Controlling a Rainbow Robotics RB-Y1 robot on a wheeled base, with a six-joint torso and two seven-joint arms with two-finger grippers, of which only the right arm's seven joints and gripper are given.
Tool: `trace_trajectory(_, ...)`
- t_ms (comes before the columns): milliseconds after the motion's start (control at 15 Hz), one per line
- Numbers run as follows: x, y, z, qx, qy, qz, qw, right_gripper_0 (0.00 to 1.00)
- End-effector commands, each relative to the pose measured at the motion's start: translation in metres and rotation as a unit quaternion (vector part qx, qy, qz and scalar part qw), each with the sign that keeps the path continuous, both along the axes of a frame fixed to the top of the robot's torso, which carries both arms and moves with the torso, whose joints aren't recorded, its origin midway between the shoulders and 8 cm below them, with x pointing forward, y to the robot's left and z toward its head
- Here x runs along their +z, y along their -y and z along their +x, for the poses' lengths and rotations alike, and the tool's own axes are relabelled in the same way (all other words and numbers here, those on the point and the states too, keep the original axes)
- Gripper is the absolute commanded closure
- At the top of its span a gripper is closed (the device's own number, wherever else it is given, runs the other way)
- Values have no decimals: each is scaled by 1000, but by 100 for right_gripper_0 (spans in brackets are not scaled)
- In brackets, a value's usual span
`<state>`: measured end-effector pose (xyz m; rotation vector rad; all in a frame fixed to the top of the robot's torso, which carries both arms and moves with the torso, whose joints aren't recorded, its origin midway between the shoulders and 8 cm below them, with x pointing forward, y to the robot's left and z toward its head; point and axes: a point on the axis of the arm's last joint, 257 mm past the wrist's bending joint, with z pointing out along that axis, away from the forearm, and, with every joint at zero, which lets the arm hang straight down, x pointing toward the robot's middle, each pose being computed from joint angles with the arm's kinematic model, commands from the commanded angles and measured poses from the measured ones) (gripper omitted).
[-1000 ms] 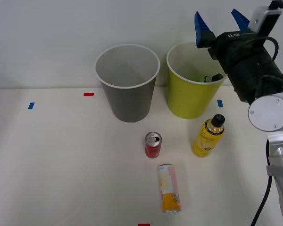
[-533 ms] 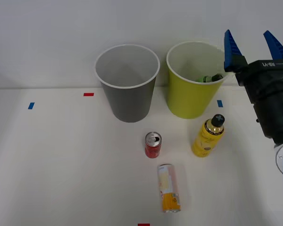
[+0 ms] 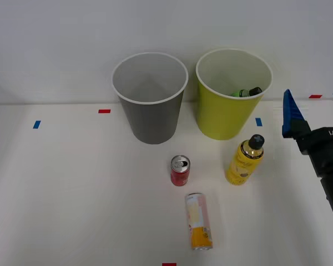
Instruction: Put cans in the gray bin, plastic bottles in the light green bin
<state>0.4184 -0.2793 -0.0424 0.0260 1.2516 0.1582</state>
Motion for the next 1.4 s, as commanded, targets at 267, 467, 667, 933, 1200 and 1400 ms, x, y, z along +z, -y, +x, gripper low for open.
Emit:
trace_trajectory(267,-73,14,-39,-33,-81,25,996,0)
trace_trajectory(467,-111,16,-62,-64,-122,77,987,0)
trace_trajectory(667,-124,17,-71,-70,-139,77,985,0)
trace_trajectory(933,-138,4,-83,-84,-151,80,982,0)
trace_trajectory(1200,-151,11,-96,-143,-119,-20,982,0)
trace_trajectory(1400,-179,-1,-104,-141,-100,-11,985,0)
